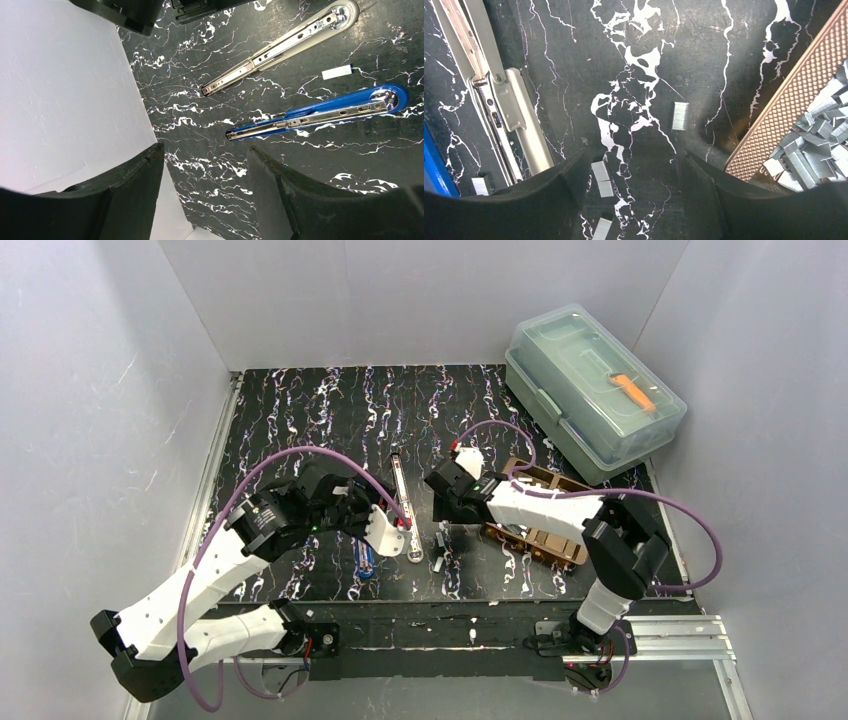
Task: Load the staples into the stapler
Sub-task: Pick up the staple from the center of the board.
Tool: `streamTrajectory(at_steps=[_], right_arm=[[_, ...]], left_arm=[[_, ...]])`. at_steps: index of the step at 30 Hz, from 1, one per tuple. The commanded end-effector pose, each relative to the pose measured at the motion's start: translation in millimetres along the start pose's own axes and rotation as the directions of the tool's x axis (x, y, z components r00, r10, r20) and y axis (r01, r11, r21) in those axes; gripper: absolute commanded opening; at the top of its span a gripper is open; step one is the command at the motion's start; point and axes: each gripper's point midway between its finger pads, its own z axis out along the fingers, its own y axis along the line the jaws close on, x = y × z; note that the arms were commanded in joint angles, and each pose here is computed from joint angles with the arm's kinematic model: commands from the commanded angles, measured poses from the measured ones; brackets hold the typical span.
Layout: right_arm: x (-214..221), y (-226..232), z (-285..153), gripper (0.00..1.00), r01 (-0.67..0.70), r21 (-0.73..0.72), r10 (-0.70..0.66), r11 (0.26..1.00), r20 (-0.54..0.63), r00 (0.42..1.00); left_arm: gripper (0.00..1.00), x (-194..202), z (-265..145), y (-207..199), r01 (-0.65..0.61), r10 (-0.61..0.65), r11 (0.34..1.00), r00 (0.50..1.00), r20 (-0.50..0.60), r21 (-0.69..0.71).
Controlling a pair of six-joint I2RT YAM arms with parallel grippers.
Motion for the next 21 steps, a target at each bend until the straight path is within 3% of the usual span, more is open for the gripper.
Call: streamTrajectory(at_steps=[1,21], right_arm=[[-13,3,4,0.71,0.002,0.036,-0.004,0.999,0.045,0.999],[0,-50,-4,0.70,-0.042,0.126,0.031,0.991,0.094,0.995]], left_arm=[[0.61,0,-4,-9,-0.001,0.000,1.000,1.000,0.011,0.015],[0.61,-2,0,-13,-0.001,0.001,0.999,1.000,0.025,0.033]])
